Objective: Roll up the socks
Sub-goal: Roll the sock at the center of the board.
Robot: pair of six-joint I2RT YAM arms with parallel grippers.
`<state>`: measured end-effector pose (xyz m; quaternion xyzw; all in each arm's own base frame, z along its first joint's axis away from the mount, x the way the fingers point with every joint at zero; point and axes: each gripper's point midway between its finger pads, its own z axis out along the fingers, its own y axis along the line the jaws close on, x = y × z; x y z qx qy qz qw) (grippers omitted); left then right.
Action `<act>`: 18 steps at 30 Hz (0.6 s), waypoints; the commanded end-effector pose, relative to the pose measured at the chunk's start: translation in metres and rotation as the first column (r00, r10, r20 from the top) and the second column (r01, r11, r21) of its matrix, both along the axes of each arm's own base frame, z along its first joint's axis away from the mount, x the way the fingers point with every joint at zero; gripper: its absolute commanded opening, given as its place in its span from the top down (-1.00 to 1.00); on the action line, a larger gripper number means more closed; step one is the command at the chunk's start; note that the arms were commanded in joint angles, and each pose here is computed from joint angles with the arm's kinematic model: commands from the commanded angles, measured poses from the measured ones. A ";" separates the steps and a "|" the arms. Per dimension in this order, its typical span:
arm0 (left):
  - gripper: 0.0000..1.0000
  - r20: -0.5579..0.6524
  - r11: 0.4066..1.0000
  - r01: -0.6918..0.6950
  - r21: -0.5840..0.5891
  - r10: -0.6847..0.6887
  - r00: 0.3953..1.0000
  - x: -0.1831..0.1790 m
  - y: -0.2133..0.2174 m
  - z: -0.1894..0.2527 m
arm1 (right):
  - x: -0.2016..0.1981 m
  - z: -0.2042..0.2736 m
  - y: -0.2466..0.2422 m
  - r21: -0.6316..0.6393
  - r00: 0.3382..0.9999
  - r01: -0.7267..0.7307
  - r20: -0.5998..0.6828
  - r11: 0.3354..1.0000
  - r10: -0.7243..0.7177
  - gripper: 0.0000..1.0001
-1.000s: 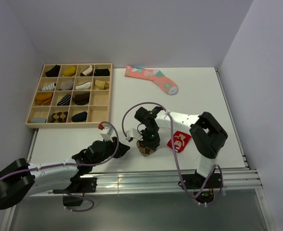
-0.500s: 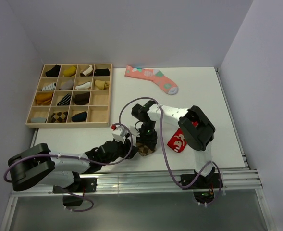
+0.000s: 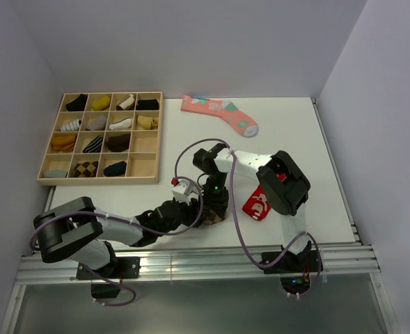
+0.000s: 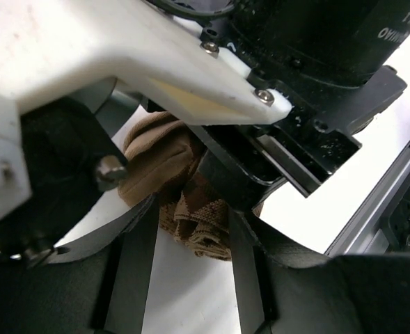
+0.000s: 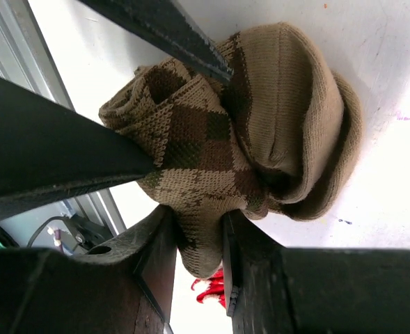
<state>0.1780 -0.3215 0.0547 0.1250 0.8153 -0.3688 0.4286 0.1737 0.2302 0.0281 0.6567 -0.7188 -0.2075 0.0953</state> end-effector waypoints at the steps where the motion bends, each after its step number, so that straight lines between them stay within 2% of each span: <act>1: 0.00 0.055 0.995 0.039 -0.096 -0.034 0.998 0.002 -0.019 0.025 | -0.002 -0.022 -0.007 -0.059 1.000 -0.023 -0.013 0.998 0.023 0.69; 18: -0.07 0.017 0.986 0.114 -0.118 -0.113 0.993 -0.009 -0.032 0.010 | -0.001 -0.023 -0.005 -0.061 1.000 -0.003 -0.020 0.998 0.001 0.68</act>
